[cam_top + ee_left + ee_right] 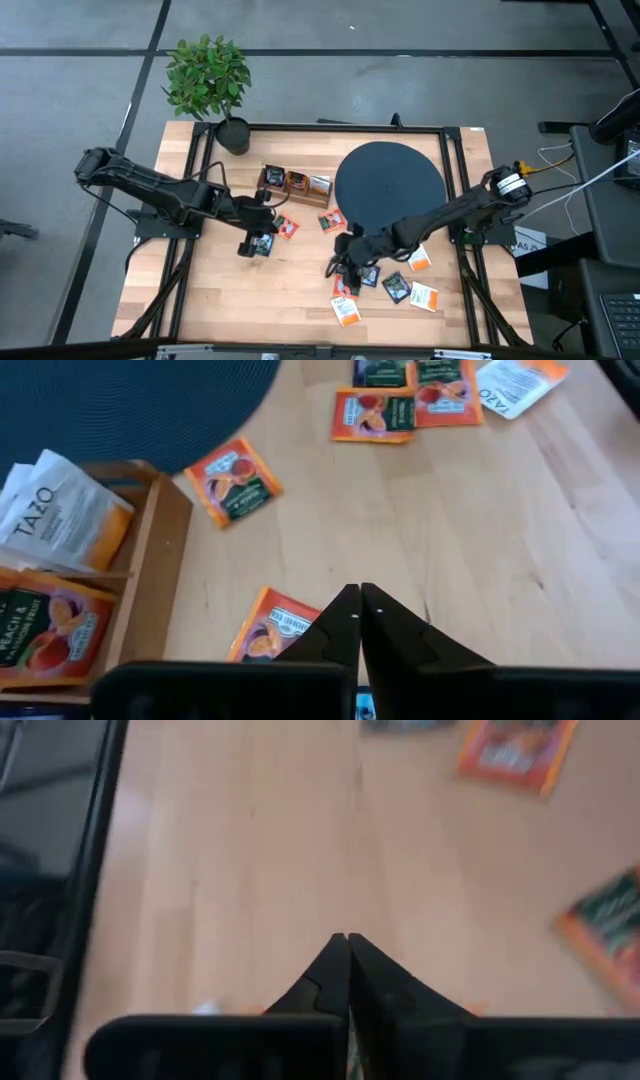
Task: Pick & Place Tea
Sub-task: Put the orange tea bag into the middle section of the wooden organizer
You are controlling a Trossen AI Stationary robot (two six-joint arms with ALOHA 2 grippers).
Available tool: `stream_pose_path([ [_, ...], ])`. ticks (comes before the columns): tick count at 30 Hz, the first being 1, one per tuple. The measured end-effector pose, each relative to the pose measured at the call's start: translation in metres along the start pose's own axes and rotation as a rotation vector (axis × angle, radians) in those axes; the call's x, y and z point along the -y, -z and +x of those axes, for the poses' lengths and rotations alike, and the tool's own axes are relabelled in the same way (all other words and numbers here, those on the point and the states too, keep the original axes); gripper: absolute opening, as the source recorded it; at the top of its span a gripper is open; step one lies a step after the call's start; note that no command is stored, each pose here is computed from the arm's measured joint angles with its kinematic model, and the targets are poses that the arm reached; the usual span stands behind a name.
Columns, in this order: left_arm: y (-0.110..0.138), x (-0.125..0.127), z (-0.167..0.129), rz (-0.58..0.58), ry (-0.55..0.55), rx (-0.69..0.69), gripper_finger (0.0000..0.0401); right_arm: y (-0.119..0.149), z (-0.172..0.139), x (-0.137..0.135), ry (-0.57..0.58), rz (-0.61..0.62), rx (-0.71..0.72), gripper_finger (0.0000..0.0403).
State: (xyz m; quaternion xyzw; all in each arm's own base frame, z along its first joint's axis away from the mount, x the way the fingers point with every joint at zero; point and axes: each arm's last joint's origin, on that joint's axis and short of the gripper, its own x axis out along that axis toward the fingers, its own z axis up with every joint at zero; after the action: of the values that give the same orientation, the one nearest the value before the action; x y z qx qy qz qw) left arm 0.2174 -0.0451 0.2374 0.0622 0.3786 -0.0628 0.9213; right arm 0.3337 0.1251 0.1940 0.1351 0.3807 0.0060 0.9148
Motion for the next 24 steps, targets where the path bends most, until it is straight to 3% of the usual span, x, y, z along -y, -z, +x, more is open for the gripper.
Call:
stream_pose_path([
  [6,-0.005,0.0,0.0,-0.024,0.001,0.048,0.0004,-0.001,-0.022,-0.028,0.044,0.065,-0.187,0.0014],
  [12,-0.012,0.001,0.002,-0.031,0.042,0.118,0.0004,0.02,-0.032,-0.048,0.077,0.084,-0.268,0.0006],
  [24,-0.015,0.027,0.057,0.068,0.128,0.116,0.0003,0.04,-0.043,-0.07,0.199,0.116,-0.152,0.0005],
])
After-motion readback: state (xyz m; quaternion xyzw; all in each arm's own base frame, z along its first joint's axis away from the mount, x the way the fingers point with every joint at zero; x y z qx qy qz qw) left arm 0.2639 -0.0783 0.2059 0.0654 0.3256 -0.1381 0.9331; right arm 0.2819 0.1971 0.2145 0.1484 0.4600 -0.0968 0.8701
